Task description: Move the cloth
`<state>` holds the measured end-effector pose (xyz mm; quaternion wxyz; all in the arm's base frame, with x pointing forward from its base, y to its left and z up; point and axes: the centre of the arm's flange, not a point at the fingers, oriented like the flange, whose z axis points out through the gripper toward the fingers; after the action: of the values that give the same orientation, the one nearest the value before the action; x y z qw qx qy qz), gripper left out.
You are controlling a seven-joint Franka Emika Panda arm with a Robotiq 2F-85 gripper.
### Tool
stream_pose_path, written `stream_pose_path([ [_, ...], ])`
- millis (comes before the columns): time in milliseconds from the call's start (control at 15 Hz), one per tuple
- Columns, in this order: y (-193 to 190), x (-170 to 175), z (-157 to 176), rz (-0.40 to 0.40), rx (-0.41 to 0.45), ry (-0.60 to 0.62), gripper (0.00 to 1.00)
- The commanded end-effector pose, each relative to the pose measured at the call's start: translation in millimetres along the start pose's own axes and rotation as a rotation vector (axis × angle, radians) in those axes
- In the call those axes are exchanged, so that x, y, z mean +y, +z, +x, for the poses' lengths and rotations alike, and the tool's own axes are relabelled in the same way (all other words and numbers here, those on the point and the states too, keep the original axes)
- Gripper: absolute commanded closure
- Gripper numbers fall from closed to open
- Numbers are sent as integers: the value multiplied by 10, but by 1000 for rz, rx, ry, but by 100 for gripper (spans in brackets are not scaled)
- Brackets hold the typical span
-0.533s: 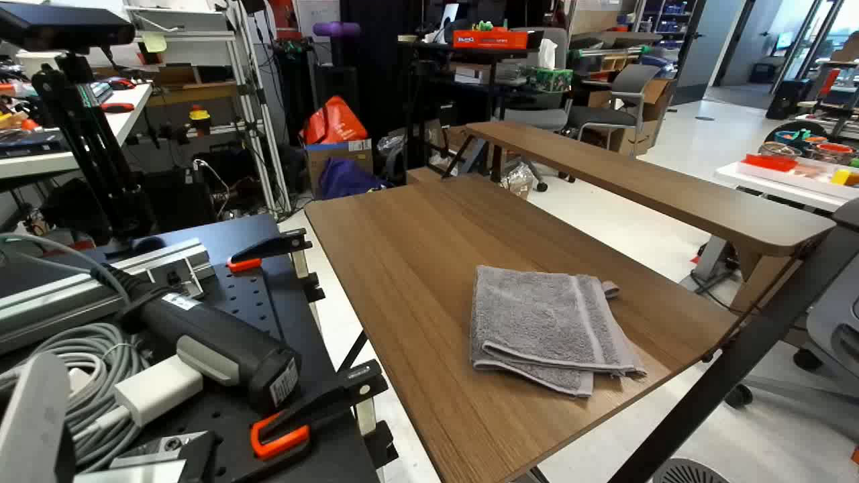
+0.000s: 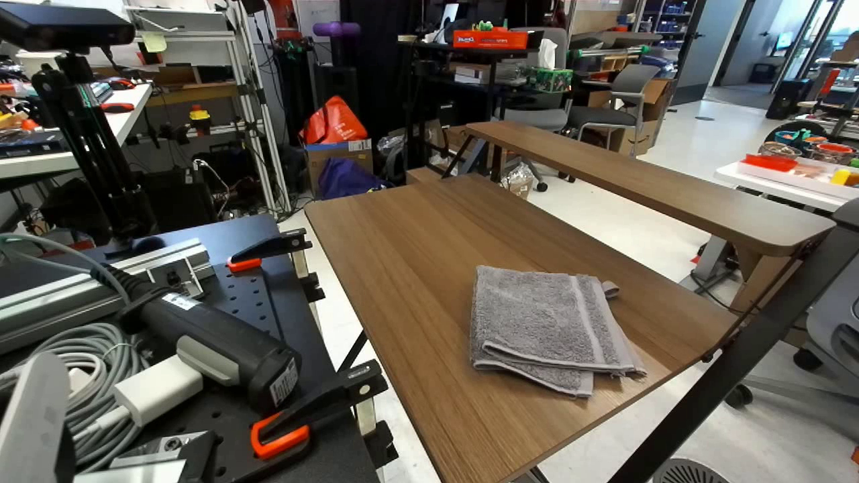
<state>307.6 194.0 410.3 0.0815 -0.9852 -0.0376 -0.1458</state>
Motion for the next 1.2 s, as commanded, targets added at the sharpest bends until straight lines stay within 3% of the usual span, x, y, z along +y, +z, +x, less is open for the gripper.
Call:
stream_pose_path([
  [0, 30, 43, 37, -27, 18, 25, 0],
  [133, 112, 203, 133, -59, -2, 73, 0],
  [400, 339, 861, 407, -119, -63, 206, 0],
  [600, 612, 1537, 575, -164, -104, 333, 0],
  [1133, 1230, 3271, 870, -160, -220, 670, 0],
])
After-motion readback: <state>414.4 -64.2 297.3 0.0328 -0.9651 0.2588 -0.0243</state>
